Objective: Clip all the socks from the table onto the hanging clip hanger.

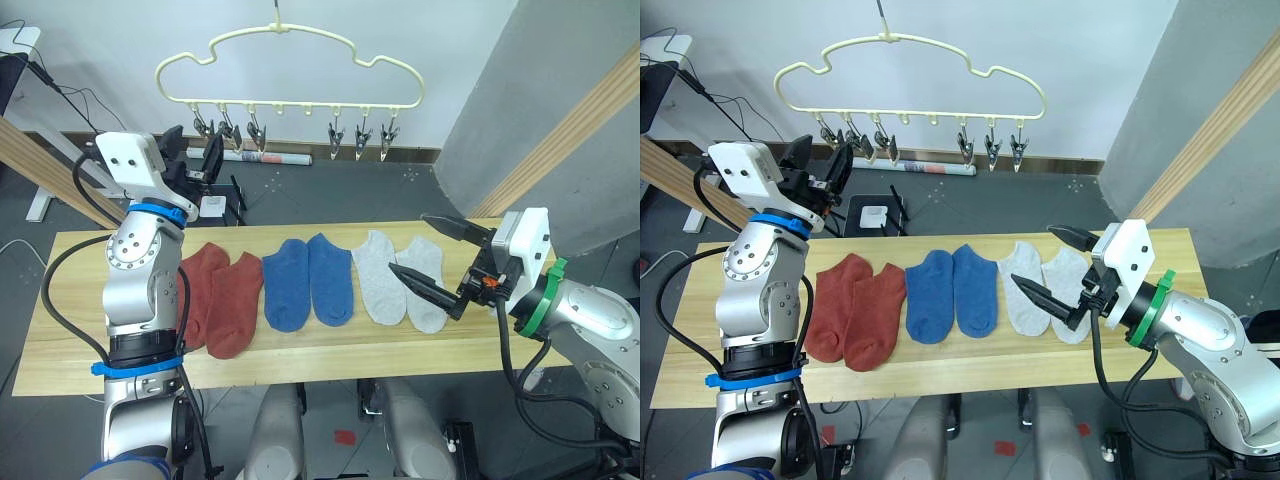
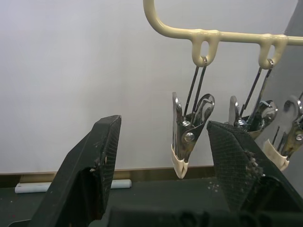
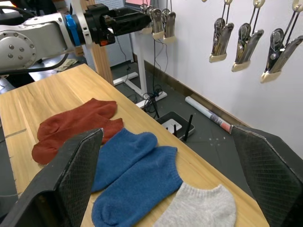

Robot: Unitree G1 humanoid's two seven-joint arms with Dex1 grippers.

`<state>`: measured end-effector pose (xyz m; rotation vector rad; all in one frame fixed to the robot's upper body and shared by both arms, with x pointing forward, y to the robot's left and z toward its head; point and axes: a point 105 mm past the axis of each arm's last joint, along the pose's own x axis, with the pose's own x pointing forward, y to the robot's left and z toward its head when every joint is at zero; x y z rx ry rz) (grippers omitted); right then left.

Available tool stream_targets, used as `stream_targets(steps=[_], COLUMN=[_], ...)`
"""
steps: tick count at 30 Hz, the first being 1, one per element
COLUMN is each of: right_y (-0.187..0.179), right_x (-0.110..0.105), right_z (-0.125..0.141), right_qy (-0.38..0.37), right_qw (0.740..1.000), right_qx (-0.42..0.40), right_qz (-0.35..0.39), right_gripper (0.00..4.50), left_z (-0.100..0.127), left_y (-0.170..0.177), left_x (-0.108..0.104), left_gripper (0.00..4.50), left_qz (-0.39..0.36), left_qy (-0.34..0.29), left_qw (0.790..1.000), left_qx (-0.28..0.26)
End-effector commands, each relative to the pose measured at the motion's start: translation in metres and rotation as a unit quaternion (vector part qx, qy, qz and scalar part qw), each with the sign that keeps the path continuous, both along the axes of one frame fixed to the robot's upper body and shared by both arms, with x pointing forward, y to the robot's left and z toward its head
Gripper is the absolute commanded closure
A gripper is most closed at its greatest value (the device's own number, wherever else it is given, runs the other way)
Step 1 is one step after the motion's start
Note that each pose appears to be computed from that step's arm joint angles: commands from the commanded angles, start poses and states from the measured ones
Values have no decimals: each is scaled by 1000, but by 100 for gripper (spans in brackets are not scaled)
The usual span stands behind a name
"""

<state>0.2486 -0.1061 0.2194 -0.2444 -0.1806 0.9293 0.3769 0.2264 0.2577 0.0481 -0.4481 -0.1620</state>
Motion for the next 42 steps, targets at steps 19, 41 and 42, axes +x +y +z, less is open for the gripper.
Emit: stream_targets(steps=[19, 41, 42], right_y=[2, 2, 2], right_x=[-10, -8, -8], right_z=[6, 5, 5], right_qy=[-14, -10, -10], right_qw=[1000, 1000, 1000], right_qx=[0, -2, -2], right_qz=[8, 8, 8], right_gripper=[0, 0, 0], left_z=[26, 28, 28], left_y=[-6, -24, -23], left_x=[-5, -12, -12], left_gripper=[136, 155, 174], left_qz=[11, 37, 39], left_qy=[-47, -54, -53], left_qw=[998, 996, 996], left_qx=[-44, -59, -58])
